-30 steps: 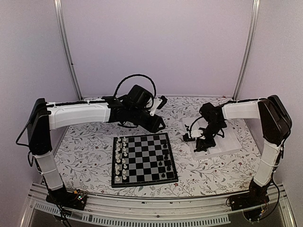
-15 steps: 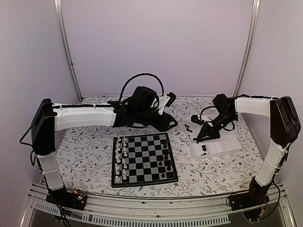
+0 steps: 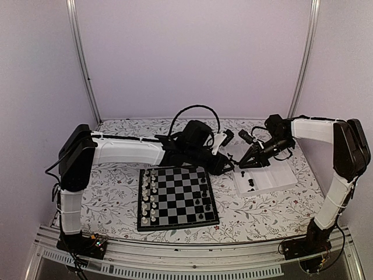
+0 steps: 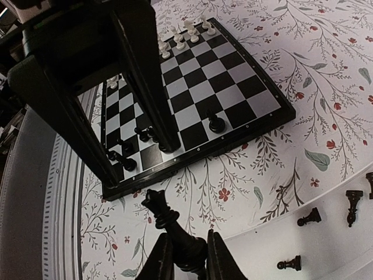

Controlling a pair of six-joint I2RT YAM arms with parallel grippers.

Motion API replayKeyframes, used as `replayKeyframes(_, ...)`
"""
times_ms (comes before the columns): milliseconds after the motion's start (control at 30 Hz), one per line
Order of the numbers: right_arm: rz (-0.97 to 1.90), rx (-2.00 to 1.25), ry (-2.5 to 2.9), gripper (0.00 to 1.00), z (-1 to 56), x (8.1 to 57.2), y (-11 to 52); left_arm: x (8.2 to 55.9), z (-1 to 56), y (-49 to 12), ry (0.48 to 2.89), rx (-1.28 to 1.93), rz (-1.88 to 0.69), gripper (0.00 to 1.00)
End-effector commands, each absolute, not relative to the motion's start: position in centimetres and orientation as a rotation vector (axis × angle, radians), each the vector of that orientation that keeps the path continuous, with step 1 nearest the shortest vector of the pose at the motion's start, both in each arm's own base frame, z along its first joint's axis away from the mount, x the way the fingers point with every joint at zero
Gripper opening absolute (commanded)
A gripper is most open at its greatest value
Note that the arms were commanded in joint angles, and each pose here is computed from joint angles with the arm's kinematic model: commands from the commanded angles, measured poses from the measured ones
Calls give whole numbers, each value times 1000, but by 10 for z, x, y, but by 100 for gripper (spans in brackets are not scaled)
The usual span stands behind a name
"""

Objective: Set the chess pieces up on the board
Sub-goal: Place the chess piece on the chessboard.

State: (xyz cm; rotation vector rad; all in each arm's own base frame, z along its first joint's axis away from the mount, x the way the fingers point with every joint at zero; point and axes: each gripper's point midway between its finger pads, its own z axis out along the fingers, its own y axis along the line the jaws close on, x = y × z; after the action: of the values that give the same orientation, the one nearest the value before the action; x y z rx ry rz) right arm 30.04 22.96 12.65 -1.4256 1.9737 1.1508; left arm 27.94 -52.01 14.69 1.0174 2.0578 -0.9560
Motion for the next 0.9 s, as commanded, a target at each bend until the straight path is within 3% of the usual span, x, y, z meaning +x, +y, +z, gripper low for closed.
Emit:
replayKeyframes(0,1208,-1394,1917,16,150,298,234,278,162,-540,1998,1020,-1034,39)
replayKeyframes(267,1201,-1401,1915,17,152,296,233,281,160,-550,1989,1024,-1058,38)
replayKeyframes(567,1190,-1410,1917,17,151,295,232,282,156,-554,1995,1023,-1071,23)
replayKeyframes(767,1171,-1418,1921,17,150,297,231,286,159,-555,1989,1012,-1073,26)
replayKeyframes(867,1171,-1420,1921,17,151,296,231,288,159,-556,1987,1014,-1078,22)
